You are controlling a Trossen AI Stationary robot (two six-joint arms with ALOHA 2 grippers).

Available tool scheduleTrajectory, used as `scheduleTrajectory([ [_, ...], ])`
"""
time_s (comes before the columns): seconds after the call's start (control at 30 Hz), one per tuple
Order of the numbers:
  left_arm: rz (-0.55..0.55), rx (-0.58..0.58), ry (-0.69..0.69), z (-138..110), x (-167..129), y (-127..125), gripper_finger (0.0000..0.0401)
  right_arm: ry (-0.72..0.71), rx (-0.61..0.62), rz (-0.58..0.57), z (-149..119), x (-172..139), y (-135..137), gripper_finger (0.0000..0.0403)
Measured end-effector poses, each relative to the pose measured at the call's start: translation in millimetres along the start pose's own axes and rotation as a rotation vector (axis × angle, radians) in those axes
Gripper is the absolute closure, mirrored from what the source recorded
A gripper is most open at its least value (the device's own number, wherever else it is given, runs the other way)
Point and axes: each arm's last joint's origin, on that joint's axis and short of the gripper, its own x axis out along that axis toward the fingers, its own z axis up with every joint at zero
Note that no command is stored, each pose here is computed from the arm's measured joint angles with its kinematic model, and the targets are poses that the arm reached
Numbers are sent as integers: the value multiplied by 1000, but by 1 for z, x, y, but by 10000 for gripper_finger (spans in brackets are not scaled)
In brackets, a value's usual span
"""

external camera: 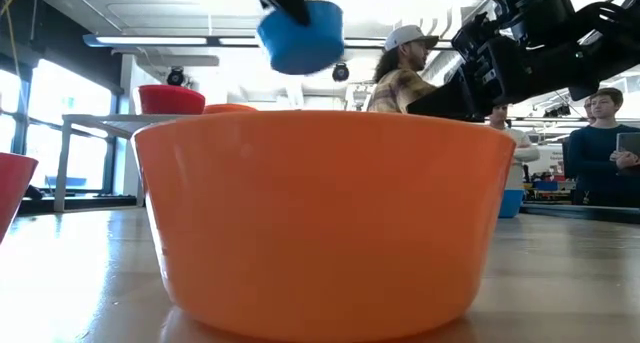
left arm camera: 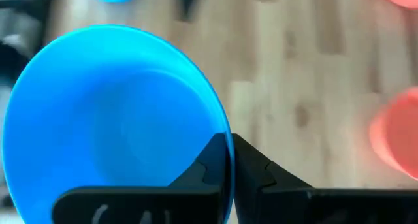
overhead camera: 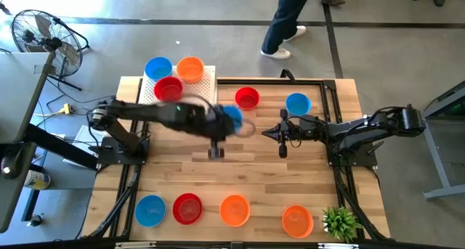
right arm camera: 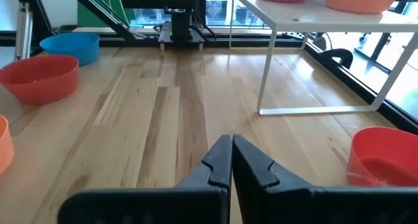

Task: Pick & Place Mini bowls
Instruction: Stack the blue bowl on top of the blue bowl on the shelf

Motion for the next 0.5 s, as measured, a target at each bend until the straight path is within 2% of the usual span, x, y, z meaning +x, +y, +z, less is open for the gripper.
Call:
scheduleTrajectory([
  [0.17, 168, -150, 30, 4, -42, 53, 398, 1, 4, 1, 0, 0, 0, 401],
  [0.33, 282, -295, 118, -7, -75, 109, 398, 3, 4, 7, 0, 0, 0, 402],
  [0.5, 361, -446, 205, -27, -86, 159, 399, 3, 4, 7, 0, 0, 0, 401],
])
